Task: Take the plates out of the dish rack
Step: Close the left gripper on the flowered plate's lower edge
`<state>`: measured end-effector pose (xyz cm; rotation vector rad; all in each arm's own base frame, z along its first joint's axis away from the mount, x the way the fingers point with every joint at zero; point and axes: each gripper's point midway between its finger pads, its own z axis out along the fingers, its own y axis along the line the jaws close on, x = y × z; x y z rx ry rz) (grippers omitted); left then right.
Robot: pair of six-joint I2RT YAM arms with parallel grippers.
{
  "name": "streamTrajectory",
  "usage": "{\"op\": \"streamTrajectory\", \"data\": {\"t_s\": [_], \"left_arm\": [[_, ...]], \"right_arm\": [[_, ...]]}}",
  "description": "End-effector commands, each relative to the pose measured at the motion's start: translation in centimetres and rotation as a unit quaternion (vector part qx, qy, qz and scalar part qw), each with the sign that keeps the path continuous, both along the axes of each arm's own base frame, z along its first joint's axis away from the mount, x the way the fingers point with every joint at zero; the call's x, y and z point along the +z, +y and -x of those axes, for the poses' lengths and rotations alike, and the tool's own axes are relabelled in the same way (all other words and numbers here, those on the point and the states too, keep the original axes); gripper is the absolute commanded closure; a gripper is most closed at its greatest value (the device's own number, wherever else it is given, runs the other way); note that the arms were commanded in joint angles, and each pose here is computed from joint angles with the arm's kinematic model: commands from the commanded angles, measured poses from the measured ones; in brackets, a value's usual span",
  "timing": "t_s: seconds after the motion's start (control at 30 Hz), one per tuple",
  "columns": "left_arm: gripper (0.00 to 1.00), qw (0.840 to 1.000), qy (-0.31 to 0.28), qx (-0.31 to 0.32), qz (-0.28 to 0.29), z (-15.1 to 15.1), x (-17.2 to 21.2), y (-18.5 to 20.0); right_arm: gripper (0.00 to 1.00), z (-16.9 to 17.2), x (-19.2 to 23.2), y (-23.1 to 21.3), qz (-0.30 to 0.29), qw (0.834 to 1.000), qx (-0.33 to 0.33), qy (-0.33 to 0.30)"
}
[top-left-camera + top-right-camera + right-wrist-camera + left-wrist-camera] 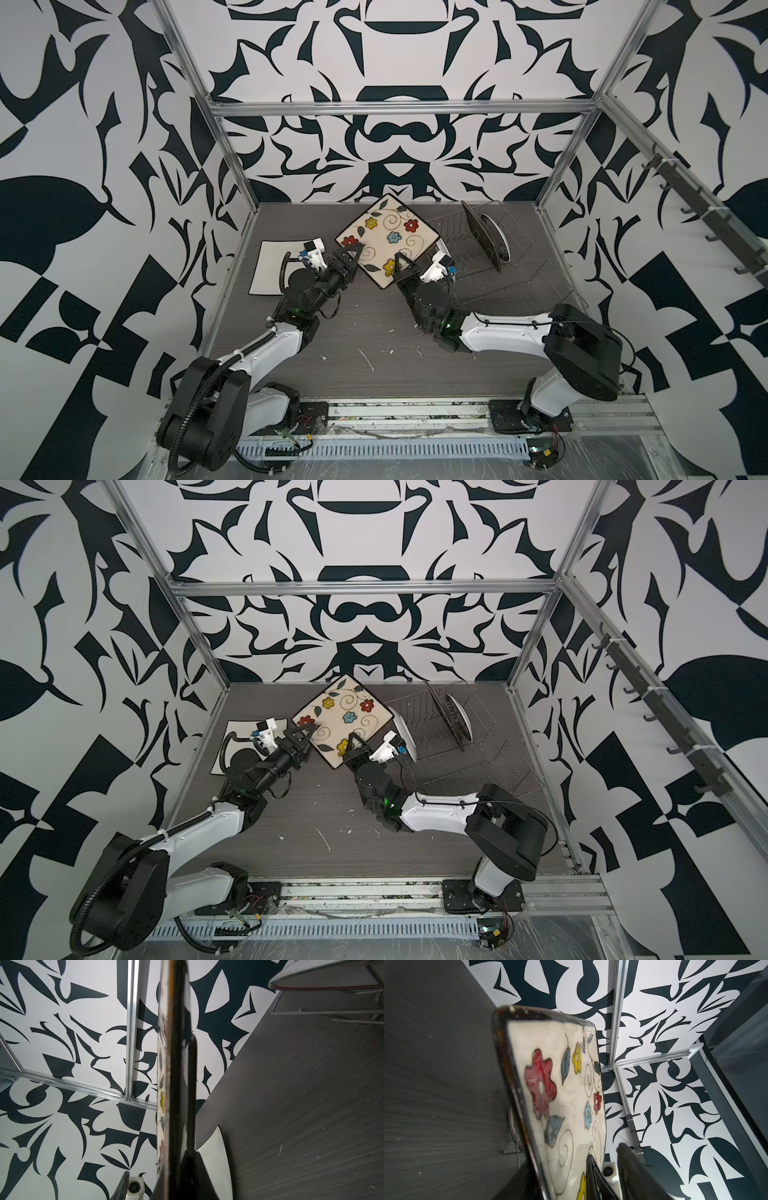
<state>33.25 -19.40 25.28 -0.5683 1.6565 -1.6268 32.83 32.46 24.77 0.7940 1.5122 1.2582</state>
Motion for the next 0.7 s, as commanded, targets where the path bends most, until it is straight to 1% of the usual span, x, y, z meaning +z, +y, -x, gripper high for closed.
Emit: {"op": "streamTrajectory", "data": {"t_s": [0.0,0.2,0.3,0.6,0.67], "left_arm": [[0.43,1.0,-0.021,-0.008,0.011,0.25,0.81,-0.28],[0.44,0.999,-0.026,-0.008,0.018,0.12,1.1,-0.29],[0.5,0.999,-0.025,-0.007,0.019,0.09,1.02,-0.3],[0.71,1.0,-0.02,-0.006,0.018,0.09,0.62,-0.25],[0.74,1.0,-0.02,-0.005,0.017,0.06,0.54,-0.23]], "right_arm": [[1.0,0.83,10.18,-0.59,-0.175,0.98,0.011,-0.091],[1.0,0.74,10.18,-0.03,-0.184,0.978,0.02,-0.094],[1.0,0.73,10.1,0.1,-0.186,0.978,0.021,-0.093],[1.0,0.71,9.99,0.26,-0.193,0.976,0.024,-0.095],[1.0,0.72,9.94,0.25,-0.193,0.976,0.024,-0.094]]}}
